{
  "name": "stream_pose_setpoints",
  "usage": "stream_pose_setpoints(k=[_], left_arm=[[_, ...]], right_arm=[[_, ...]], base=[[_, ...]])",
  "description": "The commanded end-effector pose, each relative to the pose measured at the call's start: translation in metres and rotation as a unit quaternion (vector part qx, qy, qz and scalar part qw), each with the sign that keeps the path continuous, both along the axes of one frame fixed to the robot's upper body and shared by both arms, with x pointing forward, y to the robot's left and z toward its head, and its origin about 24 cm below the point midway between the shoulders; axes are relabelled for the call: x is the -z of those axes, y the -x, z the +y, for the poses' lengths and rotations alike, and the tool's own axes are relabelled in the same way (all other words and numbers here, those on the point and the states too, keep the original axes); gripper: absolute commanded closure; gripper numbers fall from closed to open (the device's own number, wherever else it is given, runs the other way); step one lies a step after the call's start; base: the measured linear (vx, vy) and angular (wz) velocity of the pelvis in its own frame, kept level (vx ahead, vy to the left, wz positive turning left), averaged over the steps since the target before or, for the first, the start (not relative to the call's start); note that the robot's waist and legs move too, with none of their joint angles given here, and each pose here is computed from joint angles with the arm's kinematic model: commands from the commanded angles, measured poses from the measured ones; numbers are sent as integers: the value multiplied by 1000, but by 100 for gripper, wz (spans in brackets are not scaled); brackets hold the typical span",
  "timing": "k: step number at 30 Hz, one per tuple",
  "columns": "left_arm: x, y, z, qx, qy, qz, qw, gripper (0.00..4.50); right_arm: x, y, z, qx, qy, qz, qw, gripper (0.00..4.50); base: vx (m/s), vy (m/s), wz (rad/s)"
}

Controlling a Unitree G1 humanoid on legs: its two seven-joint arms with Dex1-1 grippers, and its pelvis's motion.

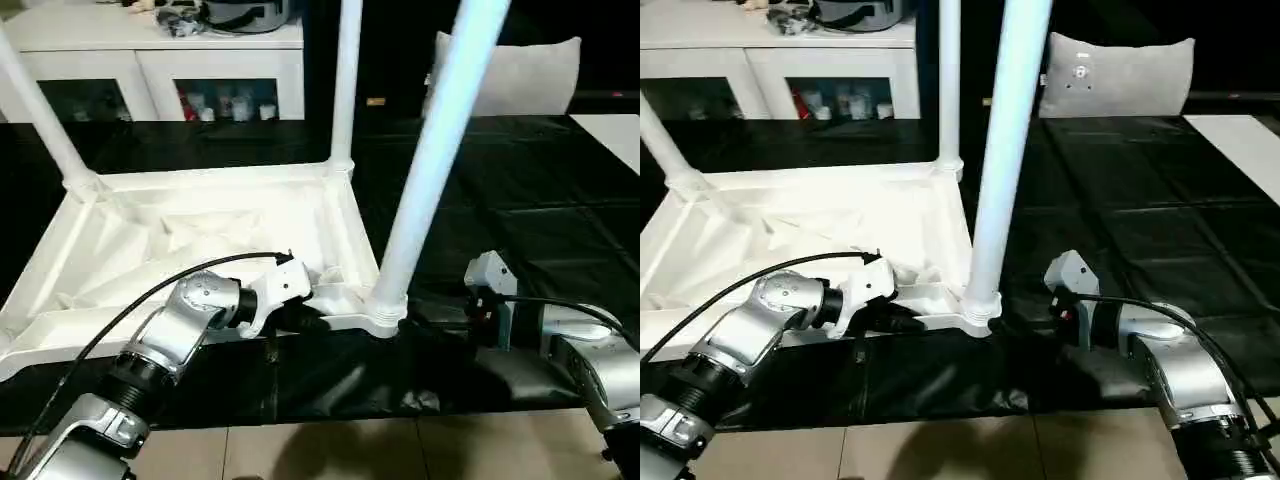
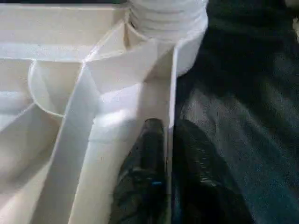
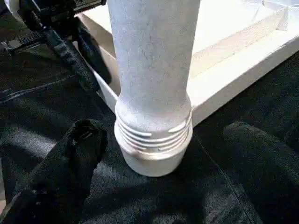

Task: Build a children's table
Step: Rotate leg to tighten

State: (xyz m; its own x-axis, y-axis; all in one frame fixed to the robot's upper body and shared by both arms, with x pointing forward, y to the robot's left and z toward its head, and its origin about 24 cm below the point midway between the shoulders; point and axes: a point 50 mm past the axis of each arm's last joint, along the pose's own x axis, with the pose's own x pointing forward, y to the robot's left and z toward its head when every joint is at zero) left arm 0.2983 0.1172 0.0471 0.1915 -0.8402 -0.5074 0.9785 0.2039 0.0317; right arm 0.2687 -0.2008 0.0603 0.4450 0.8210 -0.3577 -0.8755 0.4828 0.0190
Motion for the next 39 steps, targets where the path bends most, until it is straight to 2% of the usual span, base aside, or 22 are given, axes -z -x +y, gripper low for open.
stream_pose_setpoints(k=[1, 3, 6, 12, 17, 20, 21, 24, 27, 33, 39], left_arm=[[2, 1, 4, -5, -3, 0, 1000, 371], [3, 1, 5, -4, -10, -8, 1000, 356], [7, 0, 9, -8, -18, -14, 1000, 356], [11, 1, 15, -9, -34, -3, 999, 356], [15, 3, 17, 7, -41, 2, 999, 402], [13, 5, 17, 28, -41, 5, 999, 429], [13, 6, 17, 30, -41, 5, 999, 440], [10, 16, 17, 90, -38, 19, 995, 450], [9, 20, 17, 116, -49, 15, 992, 450], [6, 22, 14, 128, -45, 12, 991, 450], [7, 21, 14, 127, -52, 6, 991, 450]], right_arm=[[-4, -1, 3, -8, 3, -11, 1000, 0], [-3, 0, 3, -8, 3, -10, 1000, 0], [-5, -1, 3, -10, 3, -11, 1000, 0], [-7, -2, 1, -11, 3, -14, 1000, 0], [-14, -8, 8, -12, -21, -35, 999, 0], [-20, -9, 11, -37, -50, -29, 998, 0], [-20, -9, 11, -39, -52, -29, 998, 28], [-20, -9, 11, -85, -46, -12, 995, 45], [-19, -10, 12, -109, -40, -2, 993, 68], [-16, -14, 19, -155, -28, 21, 987, 127], [-12, -14, 23, -179, -30, 43, 982, 168]], base=[[0, 0, 0], [0, 0, 0], [0, 0, 0], [0, 0, 0], [0, 0, 0], [0, 0, 0], [0, 0, 0], [0, 0, 0], [0, 0, 0], [0, 0, 0], [0, 0, 0]])
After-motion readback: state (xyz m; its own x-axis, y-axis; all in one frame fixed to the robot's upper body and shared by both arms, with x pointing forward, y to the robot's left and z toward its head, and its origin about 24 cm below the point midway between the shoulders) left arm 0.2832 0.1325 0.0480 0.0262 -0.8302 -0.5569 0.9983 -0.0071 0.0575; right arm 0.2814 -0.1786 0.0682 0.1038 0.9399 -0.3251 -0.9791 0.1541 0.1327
